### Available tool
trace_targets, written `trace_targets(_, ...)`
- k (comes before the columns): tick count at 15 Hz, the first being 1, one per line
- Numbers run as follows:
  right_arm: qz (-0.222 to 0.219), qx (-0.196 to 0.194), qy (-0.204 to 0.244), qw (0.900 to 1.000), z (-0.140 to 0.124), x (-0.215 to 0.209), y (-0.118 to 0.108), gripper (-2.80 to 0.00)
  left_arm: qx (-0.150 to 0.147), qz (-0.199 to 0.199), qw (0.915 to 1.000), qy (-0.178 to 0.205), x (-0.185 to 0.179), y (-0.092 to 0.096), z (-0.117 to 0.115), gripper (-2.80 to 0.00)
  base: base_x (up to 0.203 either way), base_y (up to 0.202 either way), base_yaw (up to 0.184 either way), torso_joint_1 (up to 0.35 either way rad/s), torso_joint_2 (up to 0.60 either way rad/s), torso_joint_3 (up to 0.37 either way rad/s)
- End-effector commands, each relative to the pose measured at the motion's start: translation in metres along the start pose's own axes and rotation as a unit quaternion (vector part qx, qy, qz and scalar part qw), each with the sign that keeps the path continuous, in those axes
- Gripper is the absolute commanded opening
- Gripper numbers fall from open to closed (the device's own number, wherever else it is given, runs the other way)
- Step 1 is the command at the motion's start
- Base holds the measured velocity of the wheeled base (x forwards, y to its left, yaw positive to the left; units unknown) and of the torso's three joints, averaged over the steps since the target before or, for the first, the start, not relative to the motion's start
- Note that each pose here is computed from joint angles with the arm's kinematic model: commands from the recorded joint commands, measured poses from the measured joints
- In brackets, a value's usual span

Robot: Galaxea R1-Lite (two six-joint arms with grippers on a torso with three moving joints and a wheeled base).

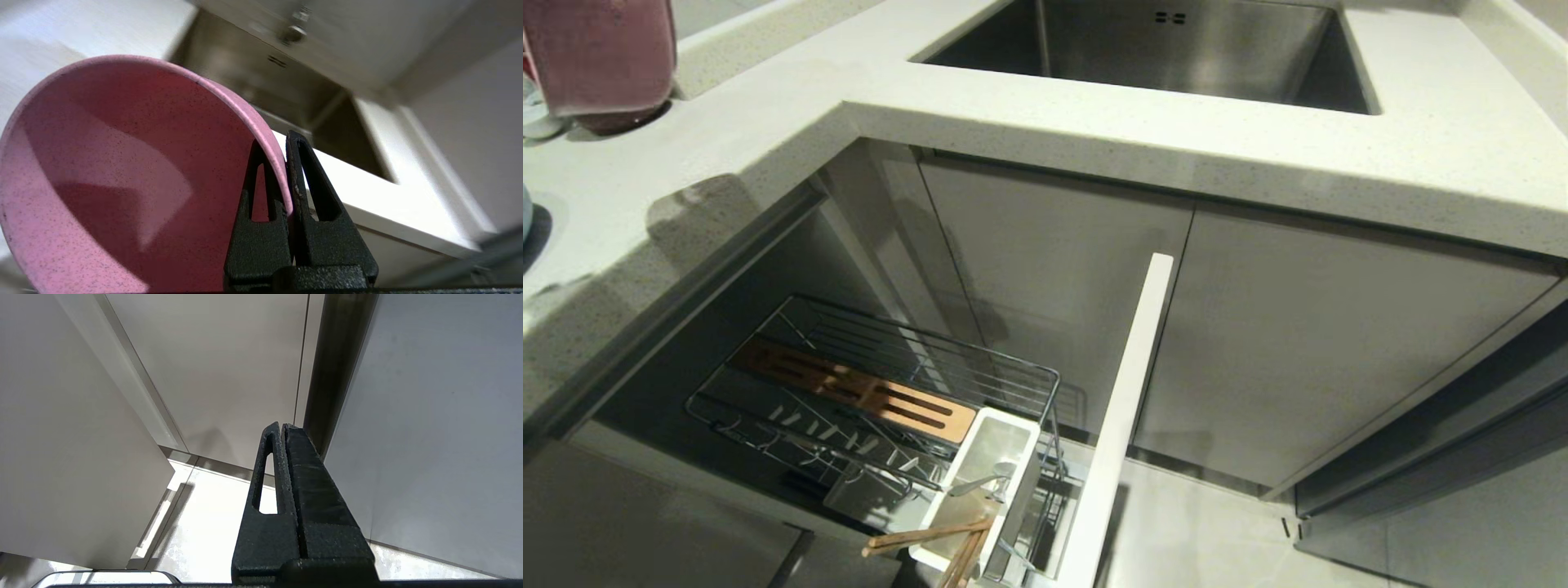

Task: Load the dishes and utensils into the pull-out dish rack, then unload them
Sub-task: Pick up the bowl and place it in the cupboard

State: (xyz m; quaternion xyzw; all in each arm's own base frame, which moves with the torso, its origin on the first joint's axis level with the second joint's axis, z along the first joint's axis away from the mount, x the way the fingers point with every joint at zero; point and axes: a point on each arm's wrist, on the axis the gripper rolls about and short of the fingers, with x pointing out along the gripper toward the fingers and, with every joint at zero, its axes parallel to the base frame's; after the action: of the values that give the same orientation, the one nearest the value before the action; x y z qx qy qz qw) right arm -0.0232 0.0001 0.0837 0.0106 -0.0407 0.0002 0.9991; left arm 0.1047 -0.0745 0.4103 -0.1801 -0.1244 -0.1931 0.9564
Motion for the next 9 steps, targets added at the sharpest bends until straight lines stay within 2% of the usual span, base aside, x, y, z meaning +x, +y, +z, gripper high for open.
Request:
trace_targets(1,0.000,0.000,0.012,1.000,-0.007,0.001,0.000,-2.80,-0.052,-0.033,0.9980,0.018,-0.002,-0.002,-0.005,-2.80,0.000,0.000,0.000,0.000,0.00,0.000)
trace_targets(3,0.000,0.000,0.012,1.000,-0.007,0.001,0.000,-2.80,-0.107,-0.076,0.9895,0.061,0.001,-0.005,-0.021,-2.80,0.000,0.000,0.000,0.000,0.00,0.000)
trace_targets(5,0.000,0.000,0.012,1.000,-0.007,0.001,0.000,-2.80,-0.134,-0.087,0.9819,0.101,0.006,-0.006,-0.042,-2.80,0.000,0.000,0.000,0.000,0.00,0.000)
trace_targets(7,0.000,0.000,0.012,1.000,-0.007,0.001,0.000,-2.80,-0.179,-0.060,0.9753,0.114,0.018,-0.006,-0.063,-2.80,0.000,0.000,0.000,0.000,0.00,0.000)
trace_targets(9,0.000,0.000,0.012,1.000,-0.007,0.001,0.000,-2.80,-0.209,0.003,0.9692,0.130,0.029,-0.001,-0.094,-2.80,0.000,0.000,0.000,0.000,0.00,0.000)
